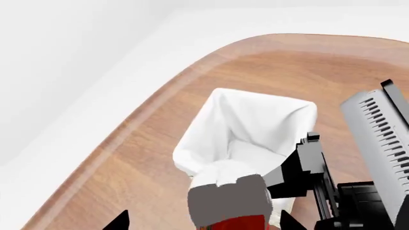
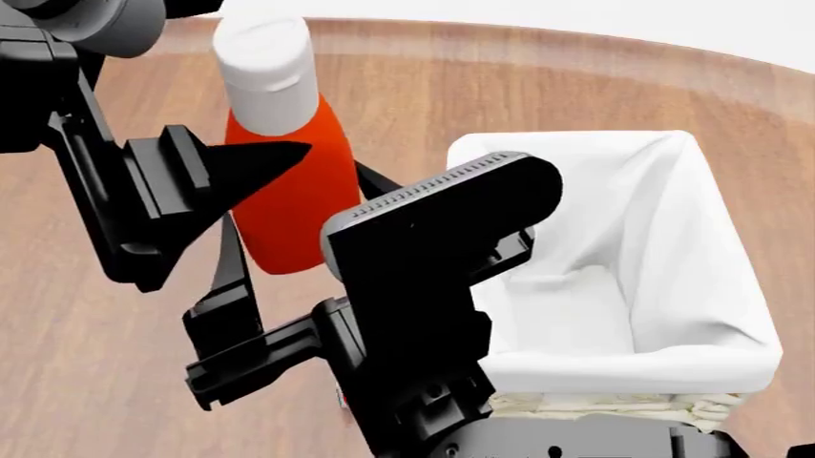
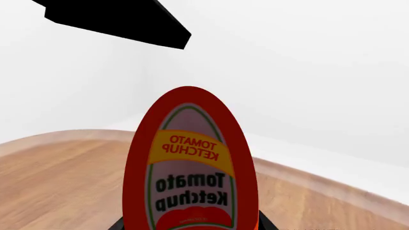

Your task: Pick up the ketchup, and put it in the basket.

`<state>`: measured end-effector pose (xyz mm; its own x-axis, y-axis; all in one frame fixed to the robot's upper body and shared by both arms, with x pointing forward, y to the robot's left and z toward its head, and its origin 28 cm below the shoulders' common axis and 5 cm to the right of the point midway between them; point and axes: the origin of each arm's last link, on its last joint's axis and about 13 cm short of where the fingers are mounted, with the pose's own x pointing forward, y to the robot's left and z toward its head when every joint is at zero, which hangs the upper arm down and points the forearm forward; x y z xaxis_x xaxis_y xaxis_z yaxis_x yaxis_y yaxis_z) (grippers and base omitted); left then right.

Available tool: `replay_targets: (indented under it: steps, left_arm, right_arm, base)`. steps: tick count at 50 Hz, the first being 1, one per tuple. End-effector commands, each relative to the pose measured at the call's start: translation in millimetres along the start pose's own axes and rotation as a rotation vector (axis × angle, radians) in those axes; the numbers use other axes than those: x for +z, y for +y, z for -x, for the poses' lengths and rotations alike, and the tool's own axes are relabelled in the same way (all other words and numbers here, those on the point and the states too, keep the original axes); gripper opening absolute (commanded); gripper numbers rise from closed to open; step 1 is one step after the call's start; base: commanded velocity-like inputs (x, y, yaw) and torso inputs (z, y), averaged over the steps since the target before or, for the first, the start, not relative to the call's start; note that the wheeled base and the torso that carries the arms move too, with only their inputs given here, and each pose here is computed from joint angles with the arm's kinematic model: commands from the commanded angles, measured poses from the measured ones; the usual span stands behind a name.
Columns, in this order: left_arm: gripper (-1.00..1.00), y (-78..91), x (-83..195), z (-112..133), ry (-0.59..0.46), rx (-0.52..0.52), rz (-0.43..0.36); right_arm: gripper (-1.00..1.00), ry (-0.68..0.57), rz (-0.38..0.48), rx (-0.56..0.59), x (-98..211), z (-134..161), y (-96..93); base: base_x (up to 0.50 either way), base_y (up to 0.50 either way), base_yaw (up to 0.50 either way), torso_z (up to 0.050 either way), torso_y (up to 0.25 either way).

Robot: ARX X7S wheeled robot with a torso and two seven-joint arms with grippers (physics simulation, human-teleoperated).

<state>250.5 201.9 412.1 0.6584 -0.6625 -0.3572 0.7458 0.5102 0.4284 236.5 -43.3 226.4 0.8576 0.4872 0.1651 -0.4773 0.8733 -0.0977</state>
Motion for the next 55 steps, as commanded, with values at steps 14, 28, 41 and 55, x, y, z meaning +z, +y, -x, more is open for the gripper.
replay_targets:
  steps: [14,28,41,55]
  left_arm:
    - [1.0,-1.2,-4.5,17.2,-0.053,0.034,-0.011]
    - [1.0,-15.6,-25.4,41.6,-0.148,0.129,-0.025]
    - [1.0,-52.7,-69.5,37.3,-0.274,0.389,0.151]
    - [1.0,-120.2,-133.6,25.4,-0.369,0.575,0.23]
  right_arm:
    - [-1.0,-0.008,-0.003,-0.074,-1.0,0.8,-19.2]
    - [-1.0,0.01,0.01,-0.152,8.3,10.5,-35.3]
    - [-1.0,0.058,0.042,-0.204,16.4,29.2,-45.2]
    - [-1.0,0.107,0.051,-0.277,30.8,36.4,-55.9]
  base:
    - [0.0,0.0,0.0,0.0,0.001]
    - [0.0,0.0,0.0,0.0,0.0]
    - [0.0,0.0,0.0,0.0,0.001]
    - [0.0,0.0,0.0,0.0,0.0]
